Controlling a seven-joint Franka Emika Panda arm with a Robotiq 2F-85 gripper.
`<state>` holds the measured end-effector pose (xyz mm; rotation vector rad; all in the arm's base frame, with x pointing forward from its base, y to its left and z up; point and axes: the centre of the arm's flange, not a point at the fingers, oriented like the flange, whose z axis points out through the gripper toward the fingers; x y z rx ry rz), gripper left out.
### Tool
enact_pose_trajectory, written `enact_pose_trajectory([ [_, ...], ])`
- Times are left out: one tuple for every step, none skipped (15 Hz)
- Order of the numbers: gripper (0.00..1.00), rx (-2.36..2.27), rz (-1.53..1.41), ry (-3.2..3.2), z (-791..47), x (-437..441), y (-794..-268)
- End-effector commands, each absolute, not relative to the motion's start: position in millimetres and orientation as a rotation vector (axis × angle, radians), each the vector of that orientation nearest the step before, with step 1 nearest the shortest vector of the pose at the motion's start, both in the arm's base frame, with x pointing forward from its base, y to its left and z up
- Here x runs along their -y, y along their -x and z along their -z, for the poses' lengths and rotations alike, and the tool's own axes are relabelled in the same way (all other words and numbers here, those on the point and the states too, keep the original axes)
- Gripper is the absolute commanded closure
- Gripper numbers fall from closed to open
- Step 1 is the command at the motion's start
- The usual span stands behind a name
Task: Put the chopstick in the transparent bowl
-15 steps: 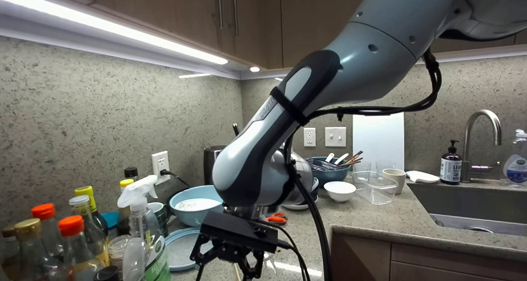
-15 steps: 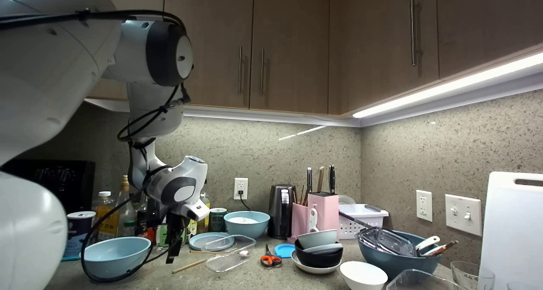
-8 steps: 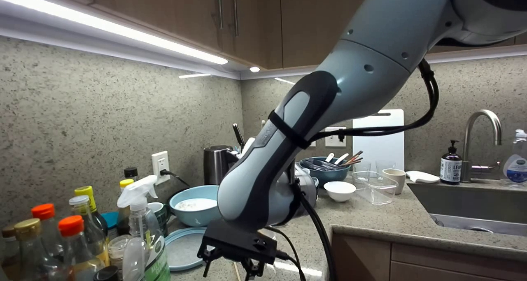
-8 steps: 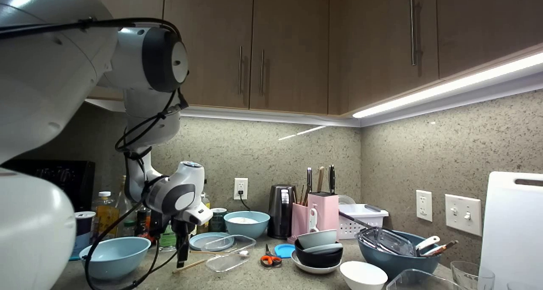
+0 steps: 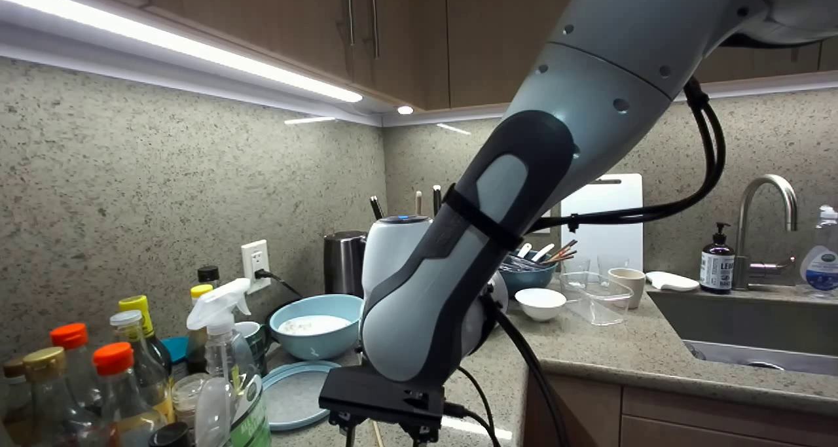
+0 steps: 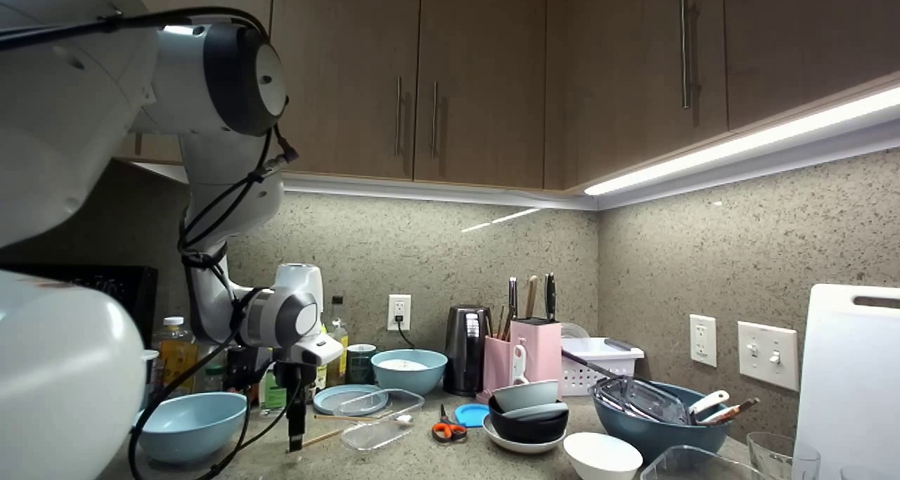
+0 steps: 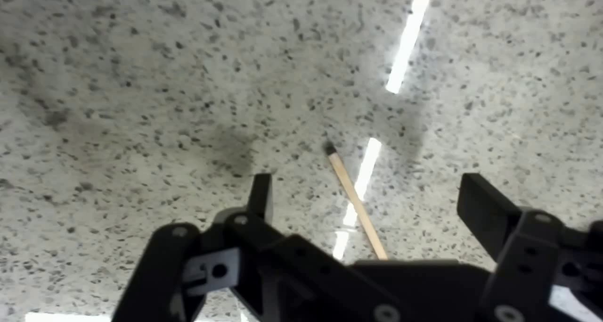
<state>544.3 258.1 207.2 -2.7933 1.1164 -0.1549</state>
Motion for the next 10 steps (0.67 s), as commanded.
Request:
enact_pose_trajectory([
  [0.00,-1.144,-0.043,2.863,-211.1,-245.1,-545.0],
  [0.00,-1.156,-0.099,2.869,-209.0,-240.7,-546.9],
  [0.00,-1.162,-0.145,2.874,-208.1,-237.0,-548.3],
  [0.03,-1.168,-0.178,2.873,-207.9,-232.1,-549.4],
  [0.26,-1.171,-0.209,2.870,-209.0,-227.2,-550.4],
  [0.28,-1.168,-0.240,2.865,-210.5,-222.7,-551.1],
  [0.03,-1.163,-0.253,2.862,-211.7,-219.3,-552.0],
  [0.05,-1.160,-0.230,2.851,-214.0,-218.3,-551.3],
  [0.01,-1.152,-0.233,2.837,-216.8,-219.0,-550.2],
  [0.04,-1.195,-0.199,2.854,-206.6,-220.7,-555.2],
])
